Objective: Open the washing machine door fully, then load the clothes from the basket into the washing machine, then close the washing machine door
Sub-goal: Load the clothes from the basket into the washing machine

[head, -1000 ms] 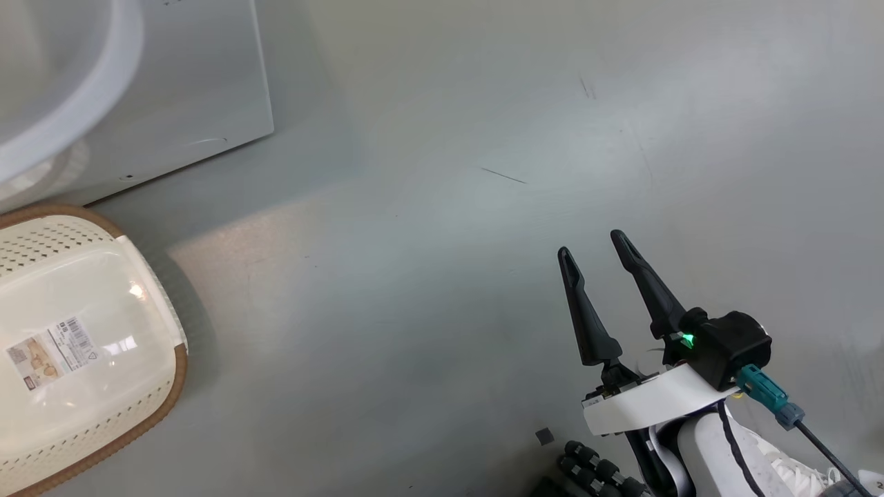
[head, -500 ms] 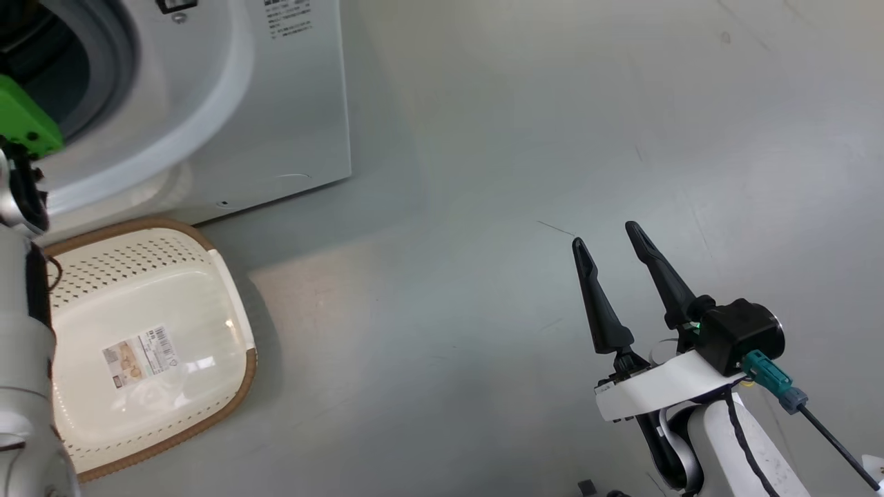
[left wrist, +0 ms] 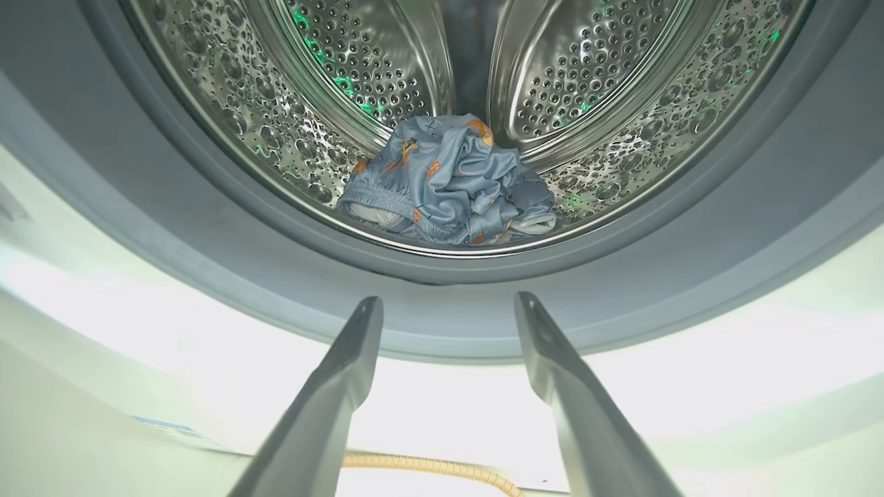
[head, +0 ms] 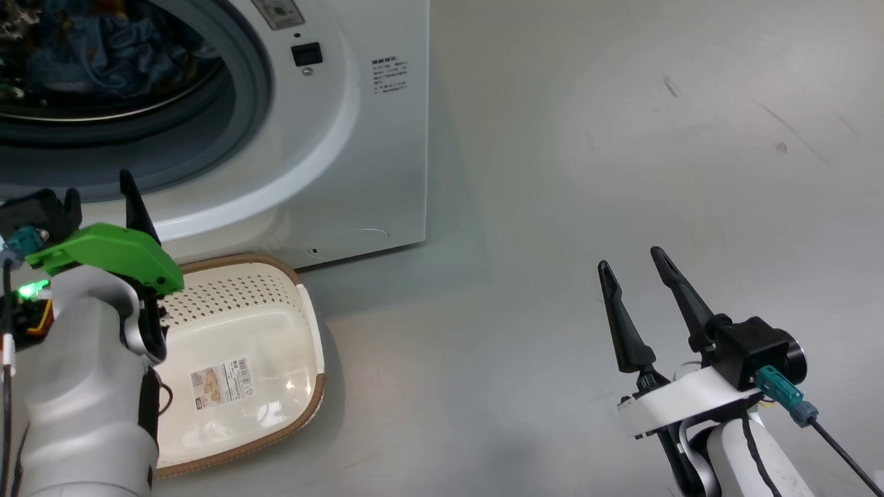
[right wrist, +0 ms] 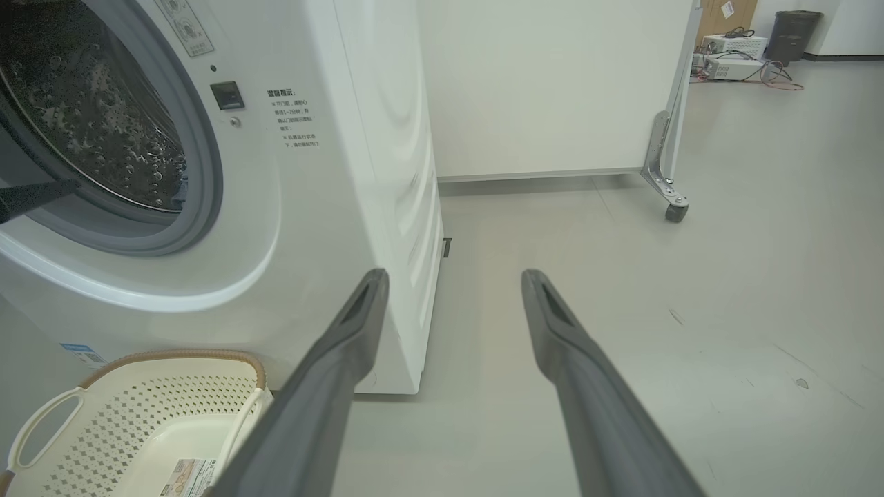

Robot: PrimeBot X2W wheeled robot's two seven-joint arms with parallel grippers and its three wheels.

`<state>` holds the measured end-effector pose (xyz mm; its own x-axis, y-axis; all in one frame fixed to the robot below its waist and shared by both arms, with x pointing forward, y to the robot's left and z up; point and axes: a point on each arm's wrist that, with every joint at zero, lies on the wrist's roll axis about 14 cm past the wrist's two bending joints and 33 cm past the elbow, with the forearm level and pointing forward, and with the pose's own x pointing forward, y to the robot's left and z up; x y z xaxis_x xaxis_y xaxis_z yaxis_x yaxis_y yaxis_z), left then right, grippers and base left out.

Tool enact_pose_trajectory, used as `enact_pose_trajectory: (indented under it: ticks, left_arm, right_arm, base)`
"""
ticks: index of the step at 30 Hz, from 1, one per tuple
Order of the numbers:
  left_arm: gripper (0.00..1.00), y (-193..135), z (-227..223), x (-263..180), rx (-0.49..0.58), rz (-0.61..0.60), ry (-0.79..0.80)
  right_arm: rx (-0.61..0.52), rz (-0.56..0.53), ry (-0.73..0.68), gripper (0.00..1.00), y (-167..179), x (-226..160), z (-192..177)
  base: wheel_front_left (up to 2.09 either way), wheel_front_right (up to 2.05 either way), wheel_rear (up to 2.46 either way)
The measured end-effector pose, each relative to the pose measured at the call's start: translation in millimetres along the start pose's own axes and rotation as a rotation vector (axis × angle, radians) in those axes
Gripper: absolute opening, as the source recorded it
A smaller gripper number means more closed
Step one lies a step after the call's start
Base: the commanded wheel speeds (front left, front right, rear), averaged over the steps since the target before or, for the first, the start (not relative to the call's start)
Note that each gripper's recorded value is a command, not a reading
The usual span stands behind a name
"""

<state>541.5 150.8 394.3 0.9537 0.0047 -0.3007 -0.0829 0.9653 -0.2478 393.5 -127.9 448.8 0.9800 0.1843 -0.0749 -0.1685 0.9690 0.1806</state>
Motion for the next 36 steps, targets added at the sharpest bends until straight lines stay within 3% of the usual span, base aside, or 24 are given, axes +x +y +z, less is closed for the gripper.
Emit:
enact_pose_trajectory:
  ticks: [9,17,36]
  left_arm:
    - [1.00,7,-12,-62,-0.054,-0.029,-0.002]
    - [1.00,32,29,-102,-0.061,0.004,-0.163]
    - [1.00,84,25,-212,-0.019,0.117,-0.275]
  right_arm:
    - [-0.022,0.066,-0.032,1.00,17,-11,12]
    - [-0.051,0.122,-0.058,1.00,31,-17,22]
    - [-0.059,0.226,-0.102,1.00,66,-26,35]
  base:
    - [0.00,0.00,0.00]
    - [0.00,0.00,0.00]
    - [0.00,0.00,0.00]
